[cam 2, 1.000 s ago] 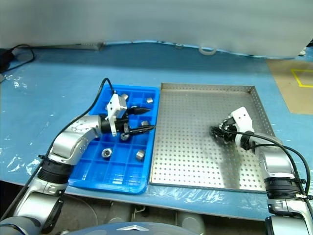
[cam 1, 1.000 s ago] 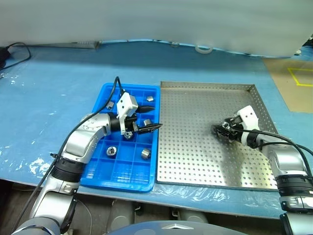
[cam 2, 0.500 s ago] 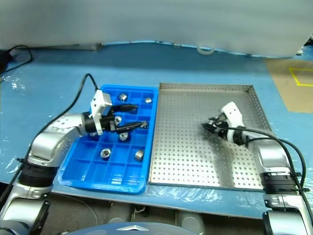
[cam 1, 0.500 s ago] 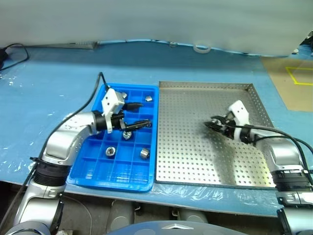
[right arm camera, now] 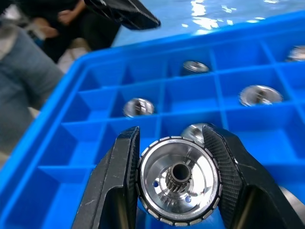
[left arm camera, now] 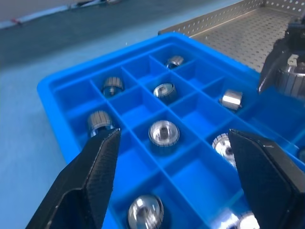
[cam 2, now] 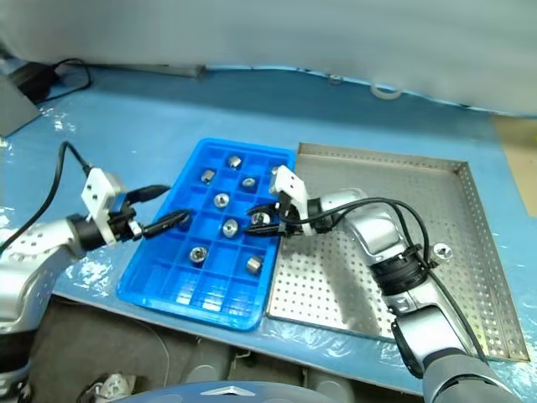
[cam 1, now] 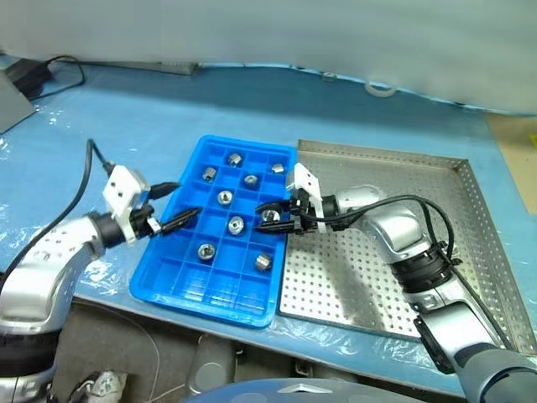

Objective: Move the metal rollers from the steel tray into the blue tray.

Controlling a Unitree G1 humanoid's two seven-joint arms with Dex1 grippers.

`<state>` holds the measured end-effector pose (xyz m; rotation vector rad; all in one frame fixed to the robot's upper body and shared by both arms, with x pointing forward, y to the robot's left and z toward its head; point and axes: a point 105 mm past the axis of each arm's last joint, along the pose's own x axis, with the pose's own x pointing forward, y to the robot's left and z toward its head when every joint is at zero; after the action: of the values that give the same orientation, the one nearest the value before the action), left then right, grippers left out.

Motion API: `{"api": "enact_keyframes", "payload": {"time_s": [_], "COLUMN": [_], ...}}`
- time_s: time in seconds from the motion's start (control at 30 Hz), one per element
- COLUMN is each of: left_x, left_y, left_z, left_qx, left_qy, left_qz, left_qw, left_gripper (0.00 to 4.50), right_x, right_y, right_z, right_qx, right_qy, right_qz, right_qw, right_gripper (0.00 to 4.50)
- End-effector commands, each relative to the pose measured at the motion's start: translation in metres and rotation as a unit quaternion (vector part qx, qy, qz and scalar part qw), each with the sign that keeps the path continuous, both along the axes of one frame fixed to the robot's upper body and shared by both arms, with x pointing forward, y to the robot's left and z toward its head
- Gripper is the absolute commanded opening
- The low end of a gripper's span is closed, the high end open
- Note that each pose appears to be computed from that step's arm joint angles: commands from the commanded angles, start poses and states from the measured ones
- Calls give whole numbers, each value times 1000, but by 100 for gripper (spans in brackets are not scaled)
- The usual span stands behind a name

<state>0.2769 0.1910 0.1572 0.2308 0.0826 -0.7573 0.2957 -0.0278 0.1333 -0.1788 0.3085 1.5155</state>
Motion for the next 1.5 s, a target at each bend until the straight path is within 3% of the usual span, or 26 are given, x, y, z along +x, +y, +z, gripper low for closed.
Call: {"api": "enact_keyframes", "payload": {"time_s": [0.03, 0.27, 0.6, 0.77, 0.93, 1.23, 1.47, 1.5], "left_x": [-11, -28, -29, -27, -23, -21, -19, -19], "left_y": [-6, -7, -10, -15, -16, -20, -21, -22], "left_z": [13, 1, 6, 6, 7, 8, 9, 9], "left_qx": [-17, -30, -24, -22, -16, -13, -12, -12], "left_qy": [-31, -12, -7, -1, 2, 1, -1, -1], "left_qz": [17, 48, 36, 22, 10, 0, -3, -5], "left_qw": [999, 998, 999, 1000, 1000, 1000, 1000, 1000], "left_gripper": [381, 381, 381, 381, 381, 381, 381, 381], "right_x": [-12, -23, -26, -41, -55, -60, -57, -56], "right_y": [9, 16, 38, 41, 44, 56, 58, 59], "right_z": [3, -9, -29, -39, -34, -11, -11, -11], "right_qx": [10, 11, 19, 18, 16, 30, 15, 12], "right_qy": [38, 102, 126, 185, 223, 221, 219, 214], "right_qz": [47, 67, 46, 48, 74, 77, 72, 69], "right_qw": [998, 992, 991, 981, 972, 972, 973, 974], "right_gripper": [168, 168, 168, 168, 168, 168, 395, 395]}}
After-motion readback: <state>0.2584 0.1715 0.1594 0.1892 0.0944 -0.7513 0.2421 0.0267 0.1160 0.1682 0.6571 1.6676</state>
